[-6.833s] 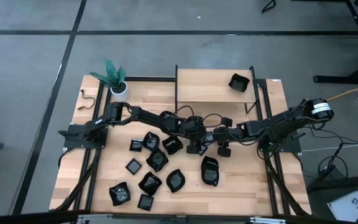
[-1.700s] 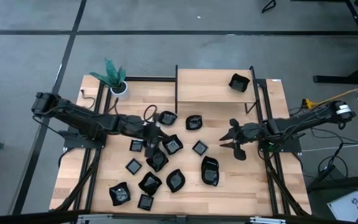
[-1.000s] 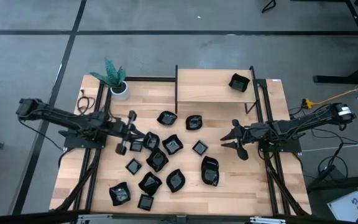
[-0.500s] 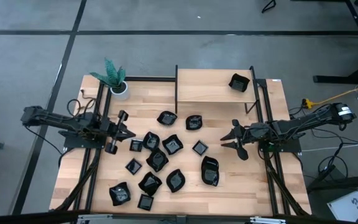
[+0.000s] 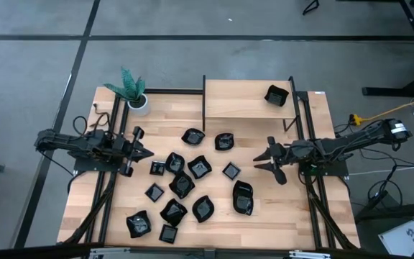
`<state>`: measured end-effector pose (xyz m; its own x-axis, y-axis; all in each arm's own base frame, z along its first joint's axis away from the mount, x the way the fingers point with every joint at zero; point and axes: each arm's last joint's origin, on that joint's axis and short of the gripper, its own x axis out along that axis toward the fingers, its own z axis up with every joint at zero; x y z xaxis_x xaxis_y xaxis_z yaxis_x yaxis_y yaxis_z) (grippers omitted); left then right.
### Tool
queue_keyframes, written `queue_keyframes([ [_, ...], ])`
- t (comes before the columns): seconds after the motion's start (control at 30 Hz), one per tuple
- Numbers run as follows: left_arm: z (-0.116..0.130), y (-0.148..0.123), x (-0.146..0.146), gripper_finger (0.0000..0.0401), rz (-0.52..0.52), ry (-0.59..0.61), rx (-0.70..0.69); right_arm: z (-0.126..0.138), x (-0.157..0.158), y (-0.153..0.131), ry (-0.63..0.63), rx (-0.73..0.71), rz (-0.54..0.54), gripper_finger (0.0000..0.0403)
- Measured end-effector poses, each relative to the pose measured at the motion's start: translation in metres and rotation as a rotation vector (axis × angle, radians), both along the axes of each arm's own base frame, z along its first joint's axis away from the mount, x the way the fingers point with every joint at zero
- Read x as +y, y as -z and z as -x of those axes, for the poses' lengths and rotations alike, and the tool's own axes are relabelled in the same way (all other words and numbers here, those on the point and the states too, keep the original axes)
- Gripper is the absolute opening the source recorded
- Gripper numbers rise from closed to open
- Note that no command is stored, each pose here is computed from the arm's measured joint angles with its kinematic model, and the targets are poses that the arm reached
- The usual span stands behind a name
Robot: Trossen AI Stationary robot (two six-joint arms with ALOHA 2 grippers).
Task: Pick & Place Mini shaped plates
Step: Put the black leaf-shaped plate on the shelf
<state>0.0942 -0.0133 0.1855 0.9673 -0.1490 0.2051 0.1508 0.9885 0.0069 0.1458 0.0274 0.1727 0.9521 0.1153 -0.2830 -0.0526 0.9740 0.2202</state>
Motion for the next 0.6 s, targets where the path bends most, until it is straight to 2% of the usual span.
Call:
queue_keyframes([
  [0.27,-0.001,0.004,0.000,0.0003,0.003,-0.005,0.053,-0.018,0.011,-0.013,-0.054,0.049,0.047,0.0128],
  [0.6,-0.002,0.014,0.001,0.0005,0.002,-0.050,0.154,-0.046,0.042,-0.030,-0.192,0.162,0.054,0.0128],
])
